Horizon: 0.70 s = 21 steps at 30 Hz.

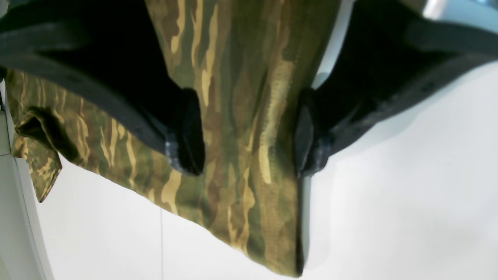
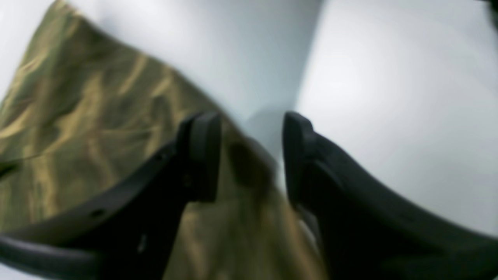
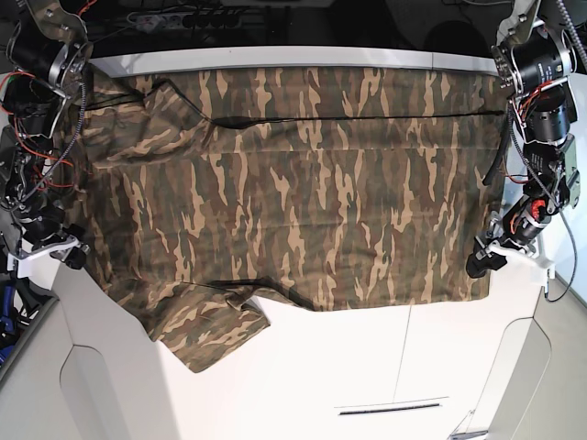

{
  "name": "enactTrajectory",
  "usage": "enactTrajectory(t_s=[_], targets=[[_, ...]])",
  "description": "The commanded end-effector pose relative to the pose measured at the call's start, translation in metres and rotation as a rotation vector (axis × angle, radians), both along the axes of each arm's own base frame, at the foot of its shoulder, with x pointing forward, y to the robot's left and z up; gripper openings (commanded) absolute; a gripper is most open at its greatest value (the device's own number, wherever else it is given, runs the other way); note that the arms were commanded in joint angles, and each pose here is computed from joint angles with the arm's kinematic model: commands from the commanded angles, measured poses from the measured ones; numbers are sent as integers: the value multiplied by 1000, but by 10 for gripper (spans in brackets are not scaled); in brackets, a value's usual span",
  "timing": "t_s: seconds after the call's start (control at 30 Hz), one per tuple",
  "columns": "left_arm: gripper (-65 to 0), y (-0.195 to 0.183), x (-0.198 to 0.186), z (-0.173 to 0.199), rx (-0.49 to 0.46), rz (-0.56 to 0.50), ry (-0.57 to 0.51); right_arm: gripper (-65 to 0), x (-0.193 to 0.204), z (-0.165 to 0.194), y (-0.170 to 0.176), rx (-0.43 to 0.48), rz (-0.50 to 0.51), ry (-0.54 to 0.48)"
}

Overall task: Fold the T-shirt properly
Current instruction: 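Grasp the shirt's side edges near the hem with both grippers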

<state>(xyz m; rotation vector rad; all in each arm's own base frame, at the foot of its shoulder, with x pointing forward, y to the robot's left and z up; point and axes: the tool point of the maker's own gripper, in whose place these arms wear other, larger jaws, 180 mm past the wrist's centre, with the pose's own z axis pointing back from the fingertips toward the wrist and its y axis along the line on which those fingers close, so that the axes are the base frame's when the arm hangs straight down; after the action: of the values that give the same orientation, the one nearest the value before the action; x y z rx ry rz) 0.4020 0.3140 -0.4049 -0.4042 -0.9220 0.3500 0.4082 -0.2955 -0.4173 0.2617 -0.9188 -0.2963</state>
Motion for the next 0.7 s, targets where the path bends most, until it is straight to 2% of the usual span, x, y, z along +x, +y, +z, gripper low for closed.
enactTrajectory(t_s=[0.0,0.2,0.33,0.47,0.57,0.67], targets=[[-259,4,7,11,13,-5,-20,-389,8,10,2,-3,22,-23],[-260,2,7,10,8,-7,-21,-391,11,0,36,-50,155,20],[-277,2,7,10,9,-6,-21,-452,9,-8,58,-86,242,52],[-441,2,7,10,9,-6,-20,-532,9,-10,64,-96,267,58],[-550,2,8,11,7,-5,-22,-633,10,-8,64,-97,268,55],[-648,2,9,13,7,-6,-27,-650,10,-8,65,-97,273,52]])
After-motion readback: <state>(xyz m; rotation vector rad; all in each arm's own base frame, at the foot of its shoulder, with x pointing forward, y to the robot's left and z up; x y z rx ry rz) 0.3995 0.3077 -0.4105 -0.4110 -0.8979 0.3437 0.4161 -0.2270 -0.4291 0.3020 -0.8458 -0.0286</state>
